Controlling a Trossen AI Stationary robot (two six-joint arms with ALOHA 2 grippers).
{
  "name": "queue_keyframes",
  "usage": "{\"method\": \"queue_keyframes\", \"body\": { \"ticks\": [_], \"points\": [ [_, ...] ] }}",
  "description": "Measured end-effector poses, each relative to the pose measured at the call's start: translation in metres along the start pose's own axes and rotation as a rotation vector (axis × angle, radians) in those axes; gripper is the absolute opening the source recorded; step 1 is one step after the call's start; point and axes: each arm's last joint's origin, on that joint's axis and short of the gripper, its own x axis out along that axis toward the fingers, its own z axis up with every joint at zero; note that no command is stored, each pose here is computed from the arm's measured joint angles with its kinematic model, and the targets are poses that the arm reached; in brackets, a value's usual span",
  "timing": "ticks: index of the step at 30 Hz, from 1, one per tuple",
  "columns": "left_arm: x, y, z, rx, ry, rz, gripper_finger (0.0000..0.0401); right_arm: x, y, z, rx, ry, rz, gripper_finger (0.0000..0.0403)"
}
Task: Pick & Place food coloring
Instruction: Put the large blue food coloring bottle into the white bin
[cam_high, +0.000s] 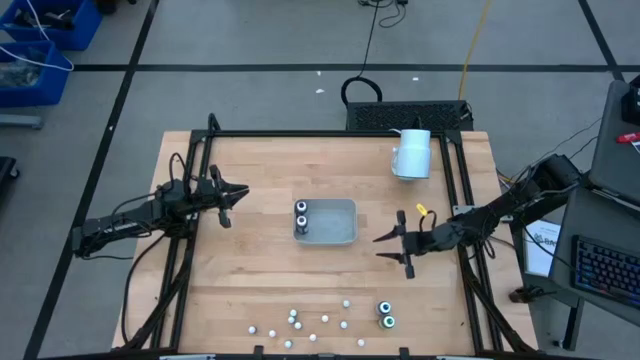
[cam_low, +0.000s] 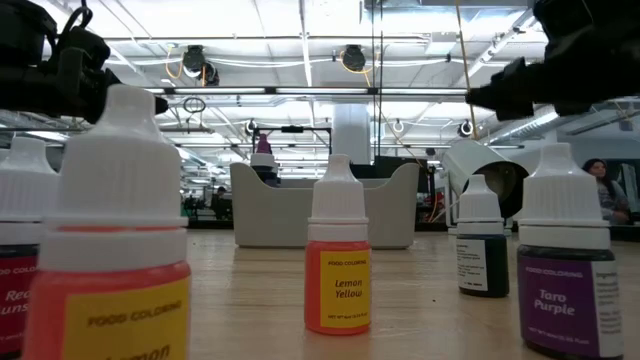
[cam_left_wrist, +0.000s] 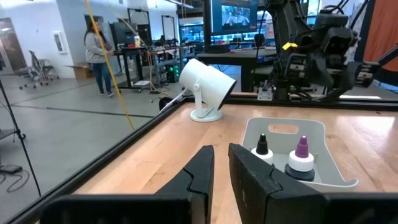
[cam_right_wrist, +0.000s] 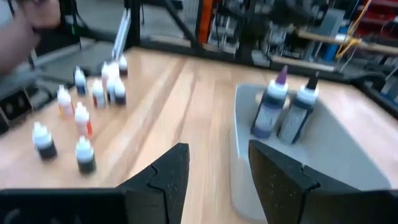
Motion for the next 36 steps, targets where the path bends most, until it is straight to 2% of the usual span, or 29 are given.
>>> {"method": "queue_keyframes", "body": {
  "ticks": [5,10,16,20,28,32,36],
  "points": [
    [0.000,0.000,0.001,0.002,-0.011,0.001,0.0058,0.000,0.000,0.000,0.020,-0.003,-0.001,0.0155],
    [0.000,0.001,0.002,0.071,-0.021,0.022,0.0058,0.000,0.000,0.005,0.024,-0.054,-0.003,0.0155],
    [0.000,0.002,0.001,0.049,-0.011,0.071,0.0058,0.000,-0.001,0.018,0.045,-0.148,-0.005,0.0155],
    [0.000,0.002,0.002,0.040,-0.012,0.071,0.0058,0.008,0.004,0.053,0.064,-0.178,0.072,0.0155],
    [0.000,0.002,0.003,0.031,-0.032,0.073,0.0058,0.033,0.044,0.128,-0.010,0.157,0.188,0.0155],
    [0.000,0.002,0.004,0.030,-0.035,0.073,0.0058,0.040,0.074,0.156,-0.051,0.219,0.263,0.0155],
    [0.000,0.002,0.004,0.017,-0.034,0.072,0.0058,0.031,0.101,0.178,0.002,0.259,0.292,0.0155]
  ]
}}
